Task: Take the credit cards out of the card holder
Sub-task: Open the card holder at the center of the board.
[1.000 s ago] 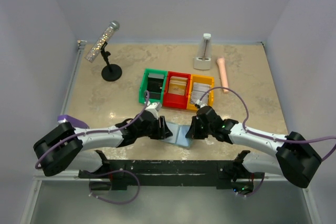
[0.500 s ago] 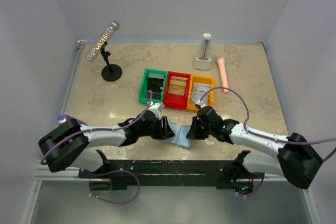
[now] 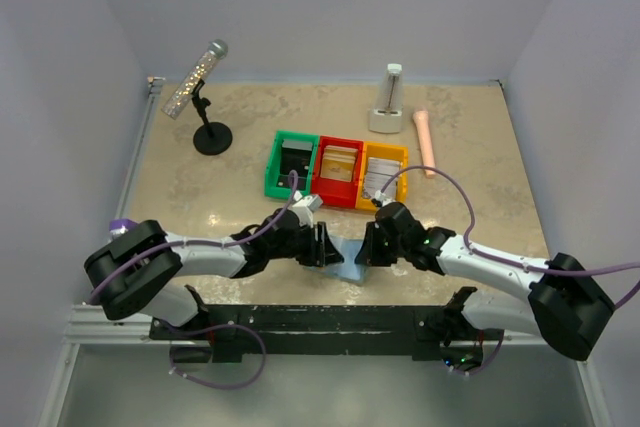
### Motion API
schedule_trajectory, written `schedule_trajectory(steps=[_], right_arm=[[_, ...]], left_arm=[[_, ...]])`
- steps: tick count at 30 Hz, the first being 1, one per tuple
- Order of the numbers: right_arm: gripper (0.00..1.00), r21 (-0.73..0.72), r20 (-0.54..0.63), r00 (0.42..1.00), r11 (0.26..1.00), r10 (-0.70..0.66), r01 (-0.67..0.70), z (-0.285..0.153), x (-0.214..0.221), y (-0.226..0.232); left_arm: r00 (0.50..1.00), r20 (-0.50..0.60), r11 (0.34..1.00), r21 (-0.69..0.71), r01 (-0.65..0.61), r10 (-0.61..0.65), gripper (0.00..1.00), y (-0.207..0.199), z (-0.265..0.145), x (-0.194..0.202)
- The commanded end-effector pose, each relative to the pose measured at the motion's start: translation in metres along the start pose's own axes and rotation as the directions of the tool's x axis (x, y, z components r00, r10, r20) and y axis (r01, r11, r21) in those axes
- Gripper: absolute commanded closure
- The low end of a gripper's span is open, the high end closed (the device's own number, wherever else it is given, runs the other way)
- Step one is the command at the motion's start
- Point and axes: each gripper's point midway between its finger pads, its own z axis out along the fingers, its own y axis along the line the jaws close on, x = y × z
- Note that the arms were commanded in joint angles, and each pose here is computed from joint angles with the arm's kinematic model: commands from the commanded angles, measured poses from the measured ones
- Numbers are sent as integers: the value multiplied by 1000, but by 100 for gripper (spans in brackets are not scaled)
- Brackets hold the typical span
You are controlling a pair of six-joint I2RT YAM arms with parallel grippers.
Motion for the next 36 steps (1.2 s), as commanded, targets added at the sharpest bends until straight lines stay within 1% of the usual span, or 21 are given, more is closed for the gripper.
schedule_trajectory(steps=[1,4,5,6,8,10,11,14,15,19,25,32,36], right_arm=[[85,-23,5,1000,1000,-8,9,-6,-5,9],[72,-24,5,1000,1000,-11,11,-7,-5,9],[70,-26,8,1000,1000,-10,11,-8,-6,9],[70,-28,8,1000,1000,-11,11,-8,-6,10],[71,-25,7,1000,1000,-12,12,-8,-6,9],[74,-22,4,1000,1000,-14,14,-8,-6,9],[78,-20,2,1000,1000,-17,17,-8,-6,9],[97,-8,-8,1000,1000,-20,20,-6,-5,8],[100,-3,-9,1000,1000,-19,19,-5,-5,7],[100,-7,-10,1000,1000,-21,21,-6,-6,9],[100,-6,-6,1000,1000,-23,23,-7,-7,9],[100,-3,-8,1000,1000,-21,21,-6,-5,7],[100,-3,-8,1000,1000,-21,21,-5,-6,7]], left_arm=[[999,40,987,157,-34,28,49,-38,0,-14],[998,43,981,191,-42,35,49,-44,0,-14],[999,40,980,195,-42,34,49,-45,1,-14],[999,37,980,196,-43,37,49,-45,1,-13],[998,46,980,194,-45,36,49,-45,0,-14],[996,79,985,168,-43,30,49,-40,-4,-19],[995,95,988,147,-43,29,49,-37,-7,-21],[993,113,999,40,-32,28,49,-16,-14,-21],[992,120,1000,5,-26,25,49,-10,-18,-21],[990,137,993,-121,0,17,49,16,-28,-19],[995,101,981,-192,10,10,50,30,-26,-13],[997,74,987,-163,10,2,50,28,-17,-8],[998,63,993,-118,5,3,50,19,-13,-7]])
